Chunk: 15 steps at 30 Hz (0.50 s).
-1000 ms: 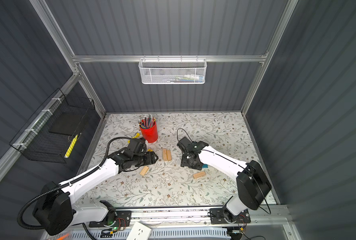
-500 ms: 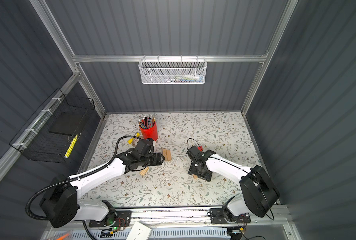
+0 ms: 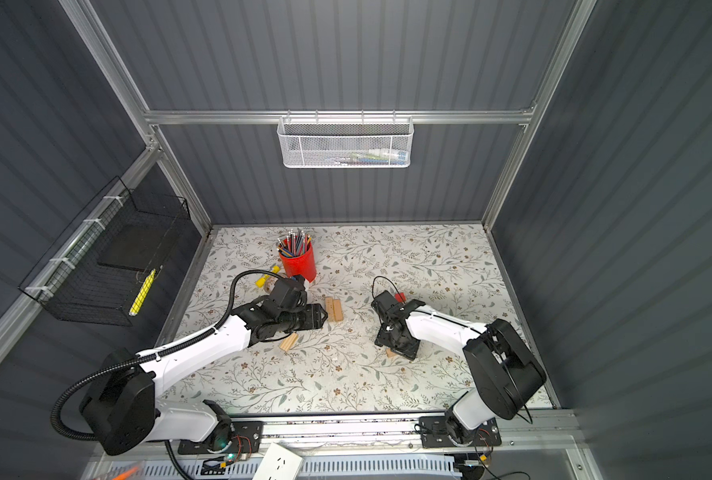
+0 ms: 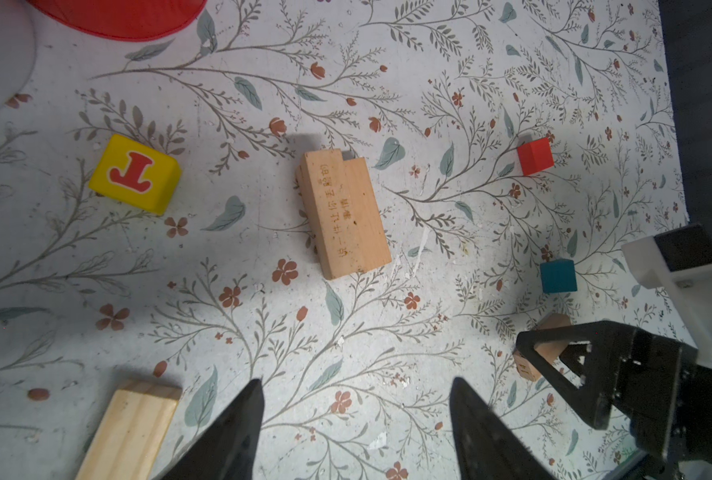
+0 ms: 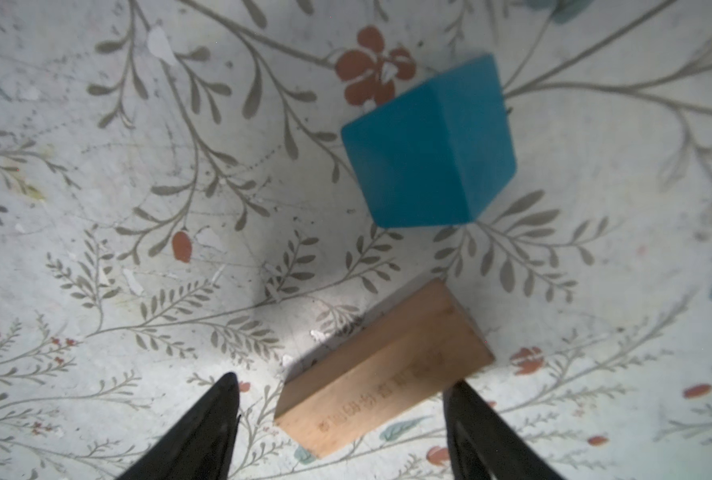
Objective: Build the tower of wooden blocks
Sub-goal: 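Grasp block 14 with the right gripper and lift it upright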
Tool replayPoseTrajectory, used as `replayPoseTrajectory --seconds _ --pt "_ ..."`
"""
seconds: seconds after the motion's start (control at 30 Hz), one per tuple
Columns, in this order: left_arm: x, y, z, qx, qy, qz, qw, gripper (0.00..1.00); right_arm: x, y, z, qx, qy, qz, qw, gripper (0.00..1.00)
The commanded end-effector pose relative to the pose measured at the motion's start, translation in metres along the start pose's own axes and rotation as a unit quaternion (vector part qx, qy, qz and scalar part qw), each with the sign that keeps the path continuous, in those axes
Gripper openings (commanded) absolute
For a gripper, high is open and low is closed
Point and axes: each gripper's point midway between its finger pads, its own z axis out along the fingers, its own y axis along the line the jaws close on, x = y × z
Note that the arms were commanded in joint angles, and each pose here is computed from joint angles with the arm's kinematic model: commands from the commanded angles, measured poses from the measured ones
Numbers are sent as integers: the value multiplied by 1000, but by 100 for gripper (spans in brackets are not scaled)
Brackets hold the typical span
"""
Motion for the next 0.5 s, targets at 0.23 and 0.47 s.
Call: replayPoseTrajectory --seconds 0.23,0.47 --pt "-7 2 -1 -20 -5 7 1000 71 -11 15 5 19 -6 -50 999 51" --pt "-6 6 -1 -29 -4 5 1000 71 -2 1 7 36 9 -74 997 45"
